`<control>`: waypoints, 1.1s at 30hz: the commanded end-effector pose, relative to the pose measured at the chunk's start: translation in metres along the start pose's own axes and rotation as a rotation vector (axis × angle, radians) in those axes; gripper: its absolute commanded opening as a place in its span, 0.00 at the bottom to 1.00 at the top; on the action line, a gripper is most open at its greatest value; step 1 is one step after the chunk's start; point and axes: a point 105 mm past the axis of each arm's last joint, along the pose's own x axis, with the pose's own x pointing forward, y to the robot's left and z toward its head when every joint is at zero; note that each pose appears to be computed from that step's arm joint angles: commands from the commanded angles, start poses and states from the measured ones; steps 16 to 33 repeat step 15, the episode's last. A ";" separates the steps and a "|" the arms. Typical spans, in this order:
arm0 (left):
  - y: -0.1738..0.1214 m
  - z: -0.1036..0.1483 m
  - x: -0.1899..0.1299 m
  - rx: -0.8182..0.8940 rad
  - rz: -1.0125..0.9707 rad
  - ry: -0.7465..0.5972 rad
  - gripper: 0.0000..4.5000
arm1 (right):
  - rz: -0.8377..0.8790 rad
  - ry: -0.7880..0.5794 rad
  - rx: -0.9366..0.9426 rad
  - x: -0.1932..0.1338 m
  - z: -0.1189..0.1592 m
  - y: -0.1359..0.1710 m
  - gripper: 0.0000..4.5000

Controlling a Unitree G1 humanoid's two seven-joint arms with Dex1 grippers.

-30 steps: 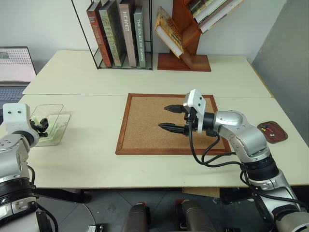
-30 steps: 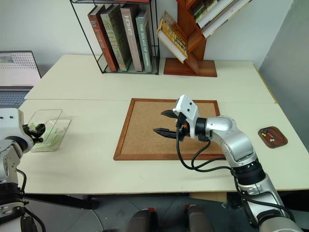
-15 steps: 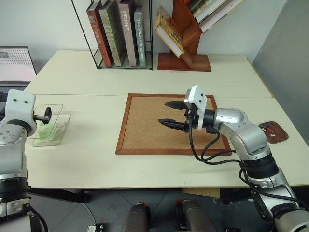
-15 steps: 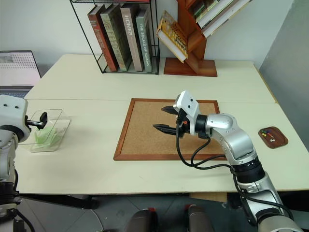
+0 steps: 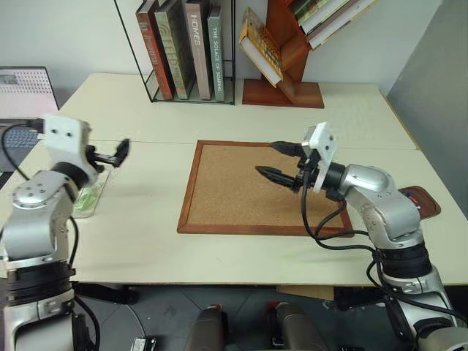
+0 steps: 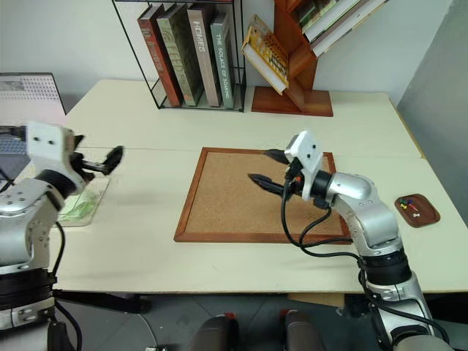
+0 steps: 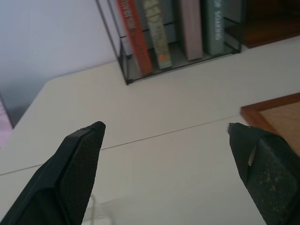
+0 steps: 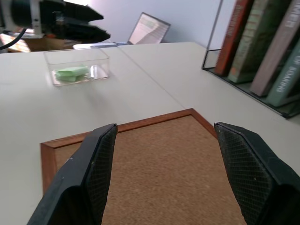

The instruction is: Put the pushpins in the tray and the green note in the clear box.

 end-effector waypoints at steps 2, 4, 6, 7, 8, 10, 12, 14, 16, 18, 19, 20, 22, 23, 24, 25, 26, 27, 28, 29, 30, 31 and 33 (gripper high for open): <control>-0.058 0.026 0.003 0.081 -0.314 -0.098 0.98 | -0.064 0.051 -0.009 -0.039 -0.007 -0.010 0.77; -0.079 0.025 0.003 0.076 -0.424 -0.102 0.98 | -0.065 0.103 0.016 -0.052 -0.019 -0.012 0.77; -0.092 0.023 0.001 0.061 -0.498 -0.100 0.98 | -0.076 0.128 0.030 -0.059 -0.025 -0.014 0.77; -0.099 0.022 0.000 0.052 -0.540 -0.096 0.98 | -0.090 0.140 0.038 -0.062 -0.027 -0.016 0.77; -0.104 0.021 -0.001 0.045 -0.571 -0.093 0.98 | -0.100 0.145 0.042 -0.063 -0.029 -0.018 0.77; -0.111 0.019 -0.002 0.035 -0.604 -0.090 0.98 | -0.107 0.155 0.043 -0.065 -0.032 -0.019 0.77; -0.112 0.019 -0.002 0.029 -0.608 -0.094 0.98 | -0.107 0.160 0.043 -0.065 -0.034 -0.019 0.77; -0.117 0.015 -0.004 0.036 -0.638 -0.084 0.98 | -0.111 0.163 0.046 -0.065 -0.036 -0.020 0.77; -0.118 0.014 -0.004 0.039 -0.645 -0.081 0.98 | -0.112 0.164 0.047 -0.065 -0.037 -0.020 0.77; -0.118 0.014 -0.004 0.039 -0.645 -0.081 0.98 | -0.112 0.164 0.047 -0.065 -0.037 -0.020 0.77; -0.118 0.014 -0.004 0.039 -0.645 -0.081 0.98 | -0.112 0.164 0.047 -0.065 -0.037 -0.020 0.77; -0.118 0.014 -0.004 0.039 -0.645 -0.081 0.98 | -0.112 0.164 0.047 -0.065 -0.037 -0.020 0.77; -0.118 0.014 -0.004 0.039 -0.645 -0.081 0.98 | -0.112 0.164 0.047 -0.065 -0.037 -0.020 0.77; -0.118 0.014 -0.004 0.039 -0.645 -0.081 0.98 | -0.112 0.164 0.047 -0.065 -0.037 -0.020 0.77; -0.118 0.014 -0.004 0.039 -0.645 -0.081 0.98 | -0.112 0.164 0.047 -0.065 -0.037 -0.020 0.77; -0.118 0.014 -0.004 0.039 -0.645 -0.081 0.98 | -0.112 0.164 0.047 -0.065 -0.037 -0.020 0.77; -0.118 0.014 -0.004 0.039 -0.645 -0.081 0.98 | -0.112 0.164 0.047 -0.065 -0.037 -0.020 0.77; -0.118 0.014 -0.004 0.039 -0.645 -0.081 0.98 | -0.112 0.164 0.047 -0.065 -0.037 -0.020 0.77; -0.118 0.014 -0.004 0.039 -0.645 -0.081 0.98 | -0.112 0.164 0.047 -0.065 -0.037 -0.020 0.77; -0.118 0.014 -0.004 0.039 -0.645 -0.081 0.98 | -0.112 0.164 0.047 -0.065 -0.037 -0.020 0.77; -0.118 0.014 -0.004 0.039 -0.645 -0.081 0.98 | -0.112 0.164 0.047 -0.065 -0.037 -0.020 0.77; -0.118 0.014 -0.004 0.039 -0.645 -0.081 0.98 | -0.112 0.164 0.047 -0.065 -0.037 -0.020 0.77; -0.118 0.014 -0.004 0.039 -0.645 -0.081 0.98 | -0.112 0.164 0.047 -0.065 -0.037 -0.020 0.77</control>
